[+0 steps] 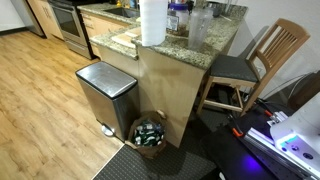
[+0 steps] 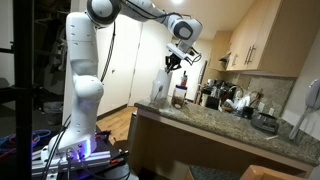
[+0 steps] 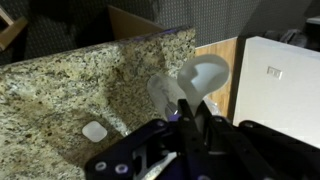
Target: Pick up the spoon and put it in the bottle
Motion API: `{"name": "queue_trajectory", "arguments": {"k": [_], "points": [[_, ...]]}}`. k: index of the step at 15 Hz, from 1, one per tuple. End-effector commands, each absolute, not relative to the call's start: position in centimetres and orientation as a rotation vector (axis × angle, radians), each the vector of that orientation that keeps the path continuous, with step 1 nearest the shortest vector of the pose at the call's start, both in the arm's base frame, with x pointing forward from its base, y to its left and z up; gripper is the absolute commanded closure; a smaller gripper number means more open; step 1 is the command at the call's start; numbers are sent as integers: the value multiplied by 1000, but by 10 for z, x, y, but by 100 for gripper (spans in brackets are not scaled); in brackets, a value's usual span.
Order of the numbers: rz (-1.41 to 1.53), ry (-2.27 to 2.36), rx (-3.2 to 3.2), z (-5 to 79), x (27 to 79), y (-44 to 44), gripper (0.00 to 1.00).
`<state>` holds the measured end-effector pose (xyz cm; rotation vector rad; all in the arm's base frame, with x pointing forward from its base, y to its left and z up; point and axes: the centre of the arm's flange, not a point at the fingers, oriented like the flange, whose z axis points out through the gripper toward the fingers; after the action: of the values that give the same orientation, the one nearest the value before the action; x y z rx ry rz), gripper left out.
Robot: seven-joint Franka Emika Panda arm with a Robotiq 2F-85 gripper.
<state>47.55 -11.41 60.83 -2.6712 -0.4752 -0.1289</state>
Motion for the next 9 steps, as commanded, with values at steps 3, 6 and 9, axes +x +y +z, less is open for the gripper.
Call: {"name": "queue_trajectory", "arguments": {"k": [3,6,9], "points": [[-86,-534,-2694,608,481,-85,98],[-60,-509,-2704,599,488,-93,100],[18,-583,-2689,586,499,-69,100]]}}
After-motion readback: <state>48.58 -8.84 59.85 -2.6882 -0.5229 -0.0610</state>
